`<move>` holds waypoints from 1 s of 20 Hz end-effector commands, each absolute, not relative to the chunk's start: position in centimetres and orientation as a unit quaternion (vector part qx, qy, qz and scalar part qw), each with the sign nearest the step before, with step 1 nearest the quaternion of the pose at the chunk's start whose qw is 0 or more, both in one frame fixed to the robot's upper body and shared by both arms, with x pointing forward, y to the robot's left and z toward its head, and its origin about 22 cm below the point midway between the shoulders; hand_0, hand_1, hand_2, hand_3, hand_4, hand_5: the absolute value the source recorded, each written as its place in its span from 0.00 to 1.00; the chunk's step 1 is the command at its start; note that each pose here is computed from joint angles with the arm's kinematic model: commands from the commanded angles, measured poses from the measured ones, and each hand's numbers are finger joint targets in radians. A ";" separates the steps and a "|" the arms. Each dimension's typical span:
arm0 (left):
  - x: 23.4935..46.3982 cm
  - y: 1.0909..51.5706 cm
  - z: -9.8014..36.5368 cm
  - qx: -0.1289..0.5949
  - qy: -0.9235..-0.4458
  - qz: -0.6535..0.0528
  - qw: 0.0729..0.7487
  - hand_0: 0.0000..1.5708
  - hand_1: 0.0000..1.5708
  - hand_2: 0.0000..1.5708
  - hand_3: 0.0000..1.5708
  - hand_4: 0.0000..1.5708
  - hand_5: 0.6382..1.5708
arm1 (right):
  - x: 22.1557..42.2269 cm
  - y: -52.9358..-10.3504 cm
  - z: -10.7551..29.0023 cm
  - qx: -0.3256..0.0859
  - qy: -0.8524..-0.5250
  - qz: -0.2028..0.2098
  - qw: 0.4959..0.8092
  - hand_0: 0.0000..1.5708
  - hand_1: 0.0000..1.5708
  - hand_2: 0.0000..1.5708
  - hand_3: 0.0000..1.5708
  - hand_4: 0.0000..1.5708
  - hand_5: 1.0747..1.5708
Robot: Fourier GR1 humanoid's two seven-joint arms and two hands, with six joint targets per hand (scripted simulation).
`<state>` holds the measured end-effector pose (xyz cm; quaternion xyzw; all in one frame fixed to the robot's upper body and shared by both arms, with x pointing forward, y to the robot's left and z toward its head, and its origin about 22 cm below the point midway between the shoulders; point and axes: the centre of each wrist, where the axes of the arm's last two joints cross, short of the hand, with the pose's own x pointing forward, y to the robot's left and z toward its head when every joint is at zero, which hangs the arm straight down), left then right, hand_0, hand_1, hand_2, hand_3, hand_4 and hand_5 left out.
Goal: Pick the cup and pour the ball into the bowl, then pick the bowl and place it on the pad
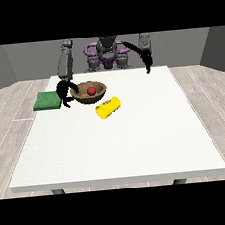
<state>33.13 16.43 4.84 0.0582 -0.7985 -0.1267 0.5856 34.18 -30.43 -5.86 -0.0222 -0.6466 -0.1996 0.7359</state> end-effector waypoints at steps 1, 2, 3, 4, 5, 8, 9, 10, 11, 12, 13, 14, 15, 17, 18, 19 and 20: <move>33.3 17.7 5.2 0.056 -0.793 -0.127 0.594 0.00 0.00 0.00 0.00 0.00 0.10 | 33.6 -30.1 -7.2 -0.045 -0.586 -0.220 0.778 1.00 1.00 1.00 0.54 0.55 0.94; 33.1 18.7 2.4 0.079 -0.784 -0.107 0.607 0.00 0.00 0.00 0.00 0.00 0.10 | 35.3 -29.4 -5.1 -0.030 -0.584 -0.197 0.787 1.00 1.00 1.00 0.52 0.56 0.95; 33.5 19.3 1.8 0.081 -0.770 -0.094 0.626 0.00 0.00 0.00 0.00 0.00 0.09 | 35.8 -27.5 -4.8 -0.025 -0.571 -0.165 0.804 1.00 1.00 1.00 0.53 0.56 0.95; 33.0 21.3 0.8 0.080 -0.775 -0.095 0.620 0.00 0.00 0.00 0.00 0.00 0.09 | 35.8 -28.3 -4.4 -0.034 -0.579 -0.178 0.795 1.00 1.00 1.00 0.51 0.57 0.95; 33.5 21.6 0.9 0.090 -0.762 -0.090 0.635 0.00 0.00 0.00 0.00 0.00 0.09 | 36.3 -27.4 -4.0 -0.038 -0.567 -0.165 0.806 1.00 1.00 1.00 0.46 0.58 0.95; 34.4 22.8 1.2 0.098 -0.764 -0.081 0.632 0.00 0.00 0.00 0.00 0.00 0.08 | 37.0 -29.0 -2.2 -0.043 -0.576 -0.164 0.800 1.00 1.00 1.00 0.49 0.57 0.95; 32.4 20.7 -1.1 0.093 -0.760 -0.094 0.636 0.00 0.00 0.00 0.00 0.00 0.08 | 37.6 -30.3 -1.0 -0.053 -0.574 -0.165 0.800 1.00 1.00 1.00 0.52 0.57 0.95; 32.9 23.1 -1.1 0.103 -0.743 -0.084 0.656 0.00 0.00 0.00 0.00 0.00 0.07 | 38.2 -30.4 0.3 -0.058 -0.549 -0.158 0.819 1.00 1.00 1.00 0.54 0.57 0.96; 32.8 21.6 -0.1 0.096 -0.744 -0.095 0.655 0.00 0.00 0.00 0.00 0.00 0.07 | 36.5 -34.2 -0.7 -0.072 -0.553 -0.164 0.814 1.00 1.00 1.00 0.57 0.57 0.96; 32.6 20.7 -1.0 0.092 -0.757 -0.093 0.640 0.00 0.00 0.00 0.00 0.00 0.08 | 37.6 -33.2 0.7 -0.069 -0.575 -0.161 0.799 1.00 1.00 1.00 0.58 0.56 0.96; 32.1 23.3 -2.1 0.100 -0.737 -0.073 0.665 0.00 0.00 0.00 0.00 0.00 0.07 | 36.6 -33.0 -0.6 -0.059 -0.543 -0.144 0.825 1.00 1.00 1.00 0.54 0.56 0.98; 33.9 23.0 -0.1 0.104 -0.754 -0.081 0.644 0.00 0.00 0.00 0.00 0.00 0.08 | 37.4 -33.2 0.9 -0.056 -0.560 -0.150 0.813 1.00 1.00 1.00 0.53 0.57 0.98; 31.8 20.8 -1.4 0.089 -0.761 -0.101 0.634 0.00 0.00 0.00 0.00 0.00 0.08 | 35.7 -36.8 -0.1 -0.064 -0.567 -0.178 0.802 1.00 1.00 1.00 0.47 0.57 0.99; 32.2 19.7 -0.8 0.084 -0.776 -0.097 0.618 0.00 0.00 0.00 0.00 0.00 0.08 | 34.9 -39.7 0.9 -0.066 -0.590 -0.178 0.785 1.00 1.00 1.00 0.50 0.57 0.99; 31.7 20.2 -0.8 0.079 -0.761 -0.101 0.636 0.00 0.00 0.00 0.00 0.00 0.08 | 33.4 -41.5 0.1 -0.066 -0.561 -0.176 0.806 1.00 1.00 1.00 0.53 0.57 1.00; 33.1 19.7 -1.2 0.100 -0.781 -0.086 0.610 0.00 0.00 0.00 0.00 0.00 0.07 | 36.4 -39.3 3.1 -0.048 -0.597 -0.167 0.783 1.00 1.00 1.00 0.52 0.56 1.00; 32.7 17.5 -0.5 0.094 -0.774 -0.104 0.617 0.00 0.00 0.00 0.00 0.00 0.08 | 35.0 -39.5 0.7 -0.055 -0.577 -0.171 0.796 1.00 1.00 1.00 0.52 0.56 1.00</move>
